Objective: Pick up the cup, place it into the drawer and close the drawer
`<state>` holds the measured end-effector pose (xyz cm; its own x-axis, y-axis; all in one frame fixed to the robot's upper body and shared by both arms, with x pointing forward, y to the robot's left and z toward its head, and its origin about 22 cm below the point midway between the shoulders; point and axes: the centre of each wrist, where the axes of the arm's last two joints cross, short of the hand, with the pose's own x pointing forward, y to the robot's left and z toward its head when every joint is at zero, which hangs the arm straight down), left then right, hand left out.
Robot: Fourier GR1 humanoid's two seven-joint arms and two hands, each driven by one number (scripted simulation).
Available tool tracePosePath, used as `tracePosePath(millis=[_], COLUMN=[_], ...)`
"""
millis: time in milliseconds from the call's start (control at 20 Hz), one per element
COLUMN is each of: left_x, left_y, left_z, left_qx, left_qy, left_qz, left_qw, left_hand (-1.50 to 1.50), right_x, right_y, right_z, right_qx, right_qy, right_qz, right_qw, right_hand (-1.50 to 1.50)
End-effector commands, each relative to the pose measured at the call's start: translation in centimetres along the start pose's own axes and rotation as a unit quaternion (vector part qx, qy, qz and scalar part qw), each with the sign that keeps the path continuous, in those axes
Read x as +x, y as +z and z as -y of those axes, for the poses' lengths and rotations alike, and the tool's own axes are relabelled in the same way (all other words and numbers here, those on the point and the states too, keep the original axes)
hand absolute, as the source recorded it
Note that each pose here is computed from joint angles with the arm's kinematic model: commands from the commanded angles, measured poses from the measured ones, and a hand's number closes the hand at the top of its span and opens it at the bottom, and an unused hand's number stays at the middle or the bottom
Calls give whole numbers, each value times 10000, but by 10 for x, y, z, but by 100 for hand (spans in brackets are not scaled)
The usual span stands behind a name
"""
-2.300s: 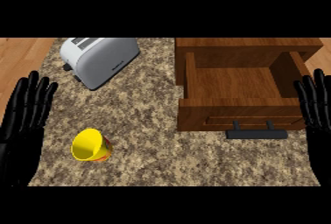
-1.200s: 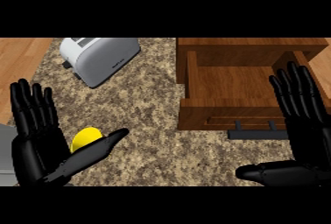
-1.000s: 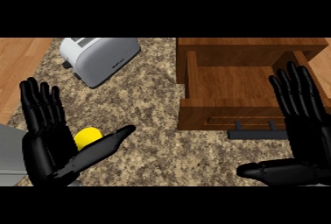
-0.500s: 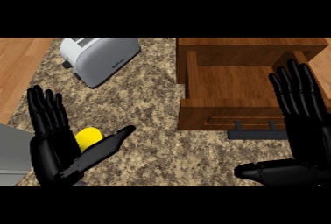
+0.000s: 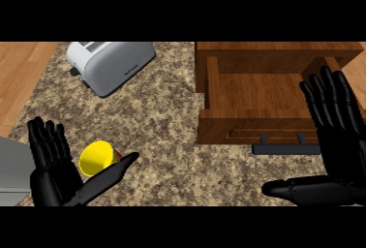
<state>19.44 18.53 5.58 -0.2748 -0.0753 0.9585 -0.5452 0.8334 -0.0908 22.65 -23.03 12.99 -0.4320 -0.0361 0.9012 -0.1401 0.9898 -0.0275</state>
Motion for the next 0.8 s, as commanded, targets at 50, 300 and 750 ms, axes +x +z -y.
tracePosePath(millis=[50, 300, 750], left_x=[-21, -53, -97], left_y=[8, 18, 20], left_z=[-10, -29, -36], left_qx=[273, 385, 275], left_qy=[-140, -190, -283], left_qz=[-203, -251, -592], left_qw=[9993, 9988, 9975], left_hand=[-150, -150, -150], right_x=[4, -8, -1], right_y=[-6, 3, 8], right_z=[7, 10, 7], right_qx=[64, 26, 41], right_qy=[-3, -30, -34], right_qz=[39, 23, -17], right_qw=[10000, 10000, 10000], right_hand=[-150, -150, -150])
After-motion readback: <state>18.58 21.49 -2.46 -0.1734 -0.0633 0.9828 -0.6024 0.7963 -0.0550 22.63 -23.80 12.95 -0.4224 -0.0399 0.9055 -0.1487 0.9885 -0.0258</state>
